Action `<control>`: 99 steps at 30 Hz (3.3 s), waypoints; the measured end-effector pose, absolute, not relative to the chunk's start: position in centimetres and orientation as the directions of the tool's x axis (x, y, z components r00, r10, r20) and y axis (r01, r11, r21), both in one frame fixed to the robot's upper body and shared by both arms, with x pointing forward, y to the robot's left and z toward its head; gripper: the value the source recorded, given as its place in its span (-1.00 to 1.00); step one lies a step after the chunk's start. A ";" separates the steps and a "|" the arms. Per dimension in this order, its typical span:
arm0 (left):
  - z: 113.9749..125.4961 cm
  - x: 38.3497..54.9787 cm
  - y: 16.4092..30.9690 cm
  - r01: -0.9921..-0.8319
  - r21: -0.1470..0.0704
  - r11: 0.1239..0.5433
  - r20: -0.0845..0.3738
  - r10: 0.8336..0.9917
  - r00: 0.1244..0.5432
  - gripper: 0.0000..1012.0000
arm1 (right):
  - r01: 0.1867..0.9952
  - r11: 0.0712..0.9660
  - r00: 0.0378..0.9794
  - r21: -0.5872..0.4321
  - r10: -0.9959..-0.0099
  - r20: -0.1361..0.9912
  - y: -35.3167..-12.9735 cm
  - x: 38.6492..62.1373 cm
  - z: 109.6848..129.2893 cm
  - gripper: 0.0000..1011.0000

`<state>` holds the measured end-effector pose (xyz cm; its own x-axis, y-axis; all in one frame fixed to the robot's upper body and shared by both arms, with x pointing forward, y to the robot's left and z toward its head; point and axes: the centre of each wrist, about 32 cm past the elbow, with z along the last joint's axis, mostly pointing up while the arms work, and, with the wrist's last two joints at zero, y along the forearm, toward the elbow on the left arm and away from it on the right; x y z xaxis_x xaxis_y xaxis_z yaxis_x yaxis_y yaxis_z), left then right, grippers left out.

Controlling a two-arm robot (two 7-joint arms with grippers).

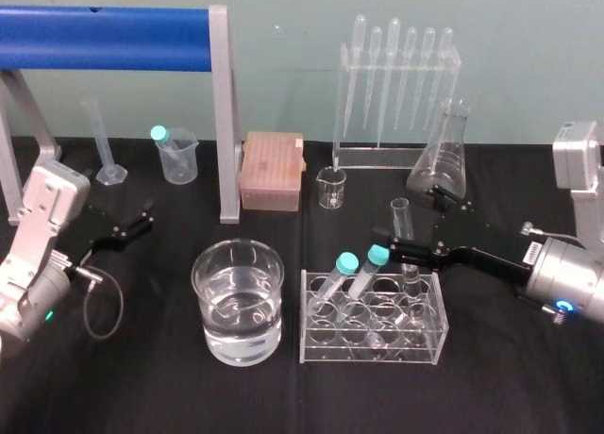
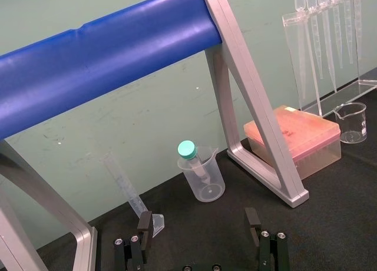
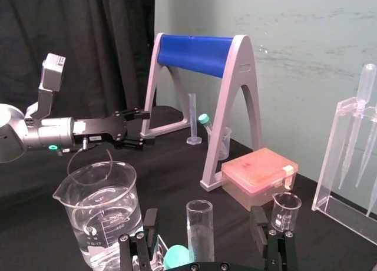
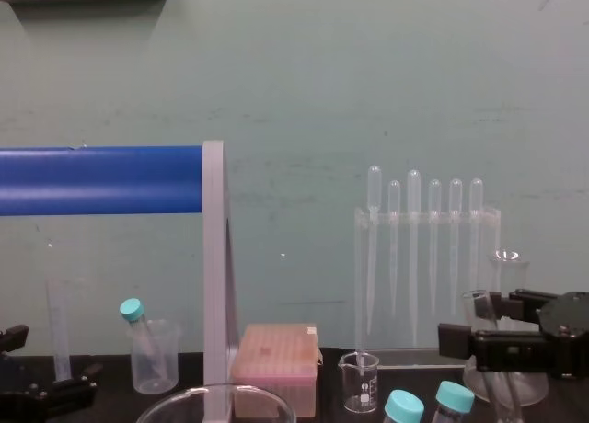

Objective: Hold the test tube with one hand and immerse one end into the beaker, then return it to the test tube rack.

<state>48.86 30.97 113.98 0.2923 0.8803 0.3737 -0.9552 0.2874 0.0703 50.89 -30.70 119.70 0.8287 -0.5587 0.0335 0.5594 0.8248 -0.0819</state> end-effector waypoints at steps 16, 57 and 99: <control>114.0 48.9 31.0 -0.955 0.070 0.287 0.374 0.880 0.292 0.98 | 0.557 0.826 0.830 -0.085 -0.557 0.032 -30.4 51.1 119.6 0.99; 114.0 48.9 31.0 -0.955 0.070 0.287 0.374 0.880 0.292 0.98 | 0.557 0.826 0.830 -0.085 -0.557 0.031 -30.4 51.0 119.6 -0.55; 114.0 48.9 31.0 -0.955 0.070 0.287 0.374 0.880 0.292 0.98 | 0.568 0.792 0.802 0.223 -0.593 0.064 -31.5 52.2 125.5 -0.55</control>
<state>48.86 30.97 113.98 0.2923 0.8803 0.3738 -0.9553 0.2873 0.0703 52.18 -31.49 125.48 0.8024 -0.5934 0.0635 0.5681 0.7922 0.2228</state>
